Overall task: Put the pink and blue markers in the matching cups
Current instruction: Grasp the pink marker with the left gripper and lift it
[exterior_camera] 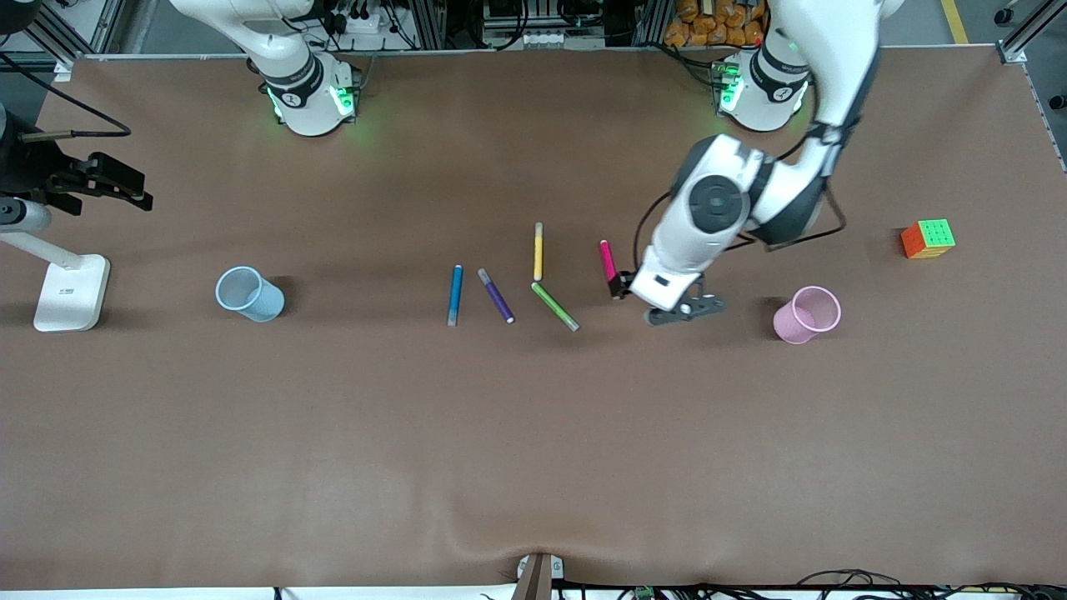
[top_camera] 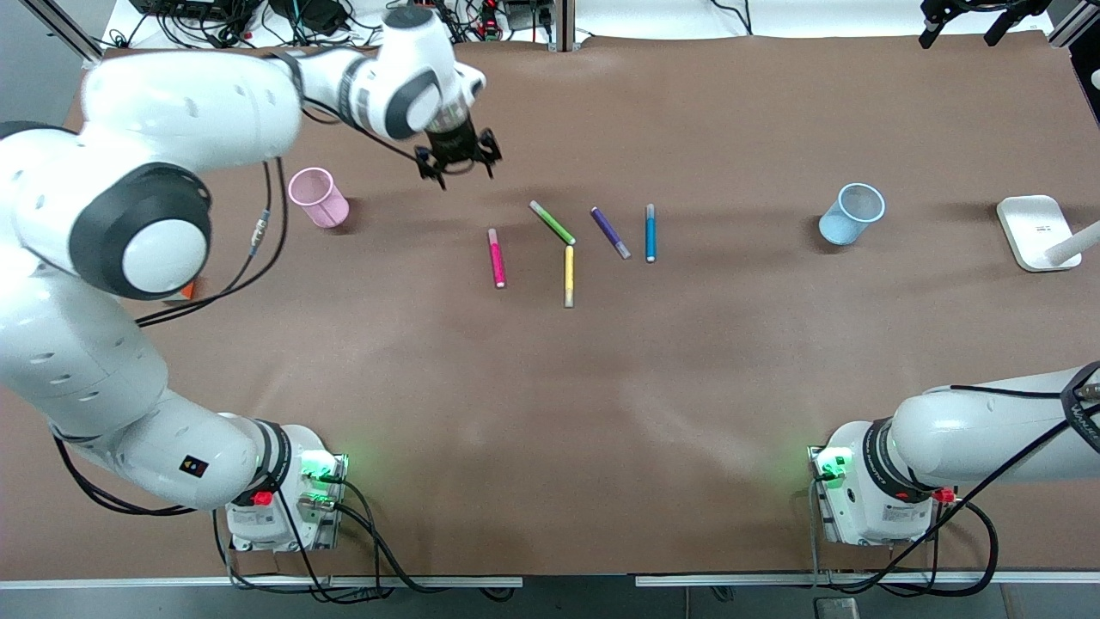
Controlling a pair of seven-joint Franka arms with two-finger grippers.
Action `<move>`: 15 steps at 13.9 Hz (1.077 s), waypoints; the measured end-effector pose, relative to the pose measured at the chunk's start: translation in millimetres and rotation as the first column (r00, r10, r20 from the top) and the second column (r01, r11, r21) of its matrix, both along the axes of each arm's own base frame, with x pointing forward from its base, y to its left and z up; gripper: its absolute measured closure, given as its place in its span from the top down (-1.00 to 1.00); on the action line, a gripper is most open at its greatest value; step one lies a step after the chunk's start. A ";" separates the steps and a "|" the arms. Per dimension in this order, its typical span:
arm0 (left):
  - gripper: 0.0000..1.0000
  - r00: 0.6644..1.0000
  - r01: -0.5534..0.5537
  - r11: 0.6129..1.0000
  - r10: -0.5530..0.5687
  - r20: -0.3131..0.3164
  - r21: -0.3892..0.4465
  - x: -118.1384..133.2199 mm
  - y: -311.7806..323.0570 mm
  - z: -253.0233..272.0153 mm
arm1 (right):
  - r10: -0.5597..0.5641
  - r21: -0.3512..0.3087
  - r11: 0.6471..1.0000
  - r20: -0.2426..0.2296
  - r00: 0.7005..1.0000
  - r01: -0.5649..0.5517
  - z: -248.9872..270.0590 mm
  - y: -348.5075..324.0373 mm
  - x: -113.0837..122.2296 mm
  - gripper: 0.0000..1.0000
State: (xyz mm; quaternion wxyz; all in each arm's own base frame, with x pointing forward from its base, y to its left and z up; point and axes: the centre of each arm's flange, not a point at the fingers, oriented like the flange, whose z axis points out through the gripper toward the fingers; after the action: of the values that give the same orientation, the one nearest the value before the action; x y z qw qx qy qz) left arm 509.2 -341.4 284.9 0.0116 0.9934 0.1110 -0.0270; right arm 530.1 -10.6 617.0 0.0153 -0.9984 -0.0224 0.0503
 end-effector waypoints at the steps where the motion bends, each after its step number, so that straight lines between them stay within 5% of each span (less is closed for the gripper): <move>1: 1.00 1.000 -0.003 1.000 0.003 0.008 0.030 -7.0 -9.8 -10.0 | 0.000 0.000 1.000 0.000 1.000 0.000 0.0 0.0 0.0 1.00; 10: 0.96 0.998 -0.032 0.998 0.030 0.051 0.047 -23.4 -36.2 -92.3 | 0.001 0.000 1.000 -0.005 1.000 -0.001 -2.6 0.4 0.0 1.00; 13: 0.50 0.998 -0.030 0.999 0.027 0.051 0.046 -23.8 -34.7 -107.8 | 0.001 0.000 1.000 -0.009 1.000 -0.001 -4.1 0.6 -0.1 1.00; 15: 0.39 0.998 -0.026 0.999 0.024 0.051 0.048 -24.3 -34.6 -108.8 | 0.000 0.000 1.000 -0.009 1.000 0.000 -4.5 0.1 -0.1 1.00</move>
State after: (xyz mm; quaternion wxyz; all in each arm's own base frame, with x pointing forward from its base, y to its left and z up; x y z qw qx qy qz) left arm 484.9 -376.0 176.1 -0.0094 0.9923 0.1238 0.0009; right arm 529.9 -10.5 612.5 0.0155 -0.9981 -0.0224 0.0550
